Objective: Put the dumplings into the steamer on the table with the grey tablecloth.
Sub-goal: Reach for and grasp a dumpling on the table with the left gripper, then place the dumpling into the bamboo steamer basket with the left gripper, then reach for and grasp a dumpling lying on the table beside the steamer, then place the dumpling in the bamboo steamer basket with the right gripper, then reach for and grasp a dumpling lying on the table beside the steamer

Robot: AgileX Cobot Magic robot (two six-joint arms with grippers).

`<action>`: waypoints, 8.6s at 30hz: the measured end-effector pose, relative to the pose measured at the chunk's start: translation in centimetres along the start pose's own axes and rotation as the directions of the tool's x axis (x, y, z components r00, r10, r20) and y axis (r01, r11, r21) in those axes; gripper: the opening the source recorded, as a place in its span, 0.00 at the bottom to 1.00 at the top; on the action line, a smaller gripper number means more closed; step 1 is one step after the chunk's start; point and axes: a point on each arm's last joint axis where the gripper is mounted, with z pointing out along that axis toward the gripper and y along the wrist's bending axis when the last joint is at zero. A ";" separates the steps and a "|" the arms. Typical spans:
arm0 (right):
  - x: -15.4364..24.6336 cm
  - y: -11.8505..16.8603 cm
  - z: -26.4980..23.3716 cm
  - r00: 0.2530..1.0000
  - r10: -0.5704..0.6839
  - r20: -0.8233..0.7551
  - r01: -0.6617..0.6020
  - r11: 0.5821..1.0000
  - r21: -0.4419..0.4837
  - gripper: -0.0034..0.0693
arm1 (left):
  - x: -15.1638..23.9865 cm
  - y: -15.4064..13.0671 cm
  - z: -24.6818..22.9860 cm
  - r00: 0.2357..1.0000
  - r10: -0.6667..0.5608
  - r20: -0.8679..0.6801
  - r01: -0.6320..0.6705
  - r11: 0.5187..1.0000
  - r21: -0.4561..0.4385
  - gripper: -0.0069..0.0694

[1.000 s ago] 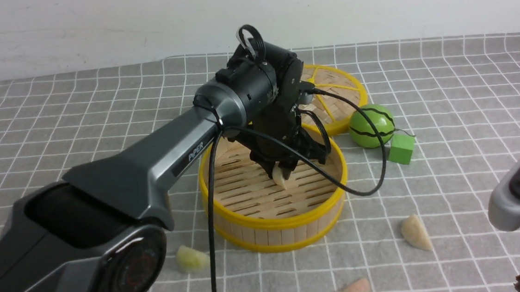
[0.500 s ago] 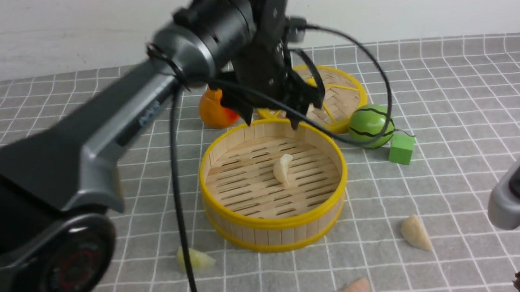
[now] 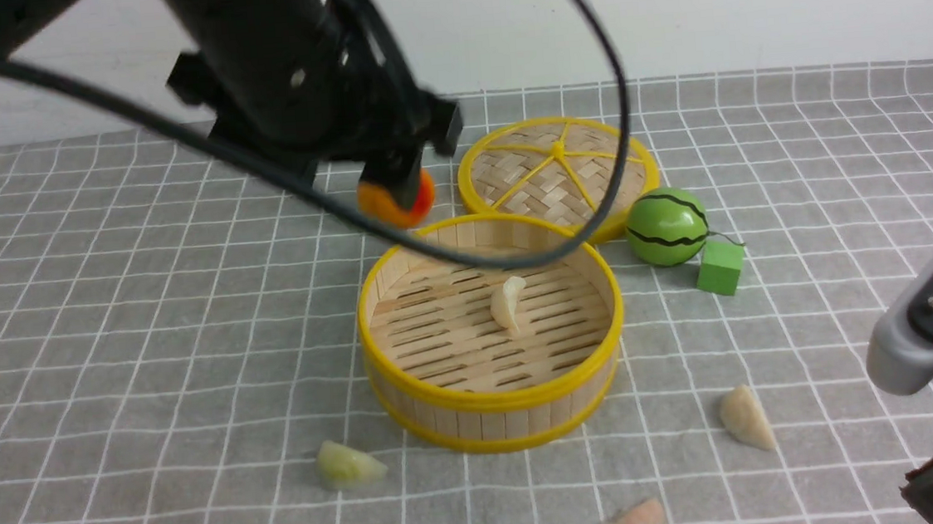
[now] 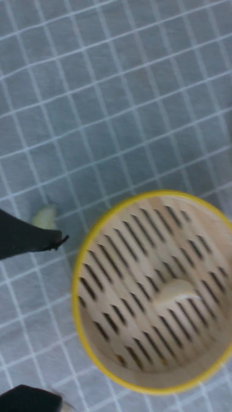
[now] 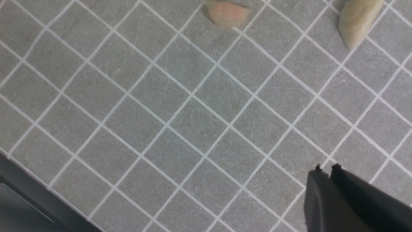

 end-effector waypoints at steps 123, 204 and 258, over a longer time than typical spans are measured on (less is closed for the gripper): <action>-0.9 0.1 0.9 0.999 0.021 0.027 -0.020 1.000 -0.024 0.20 | 3.5 4.4 13.5 0.973 -0.021 -0.228 0.050 0.991 0.122 0.39; -8.0 -1.1 21.8 0.744 -0.664 -0.079 0.627 0.734 -0.260 0.39 | 24.2 5.6 -11.6 0.969 -0.094 0.230 0.041 0.973 0.227 0.07; -25.0 2.5 14.2 0.992 -0.102 -0.072 0.101 0.995 -0.027 0.87 | 26.1 5.3 -13.1 0.956 -0.115 0.271 0.036 0.959 0.281 0.08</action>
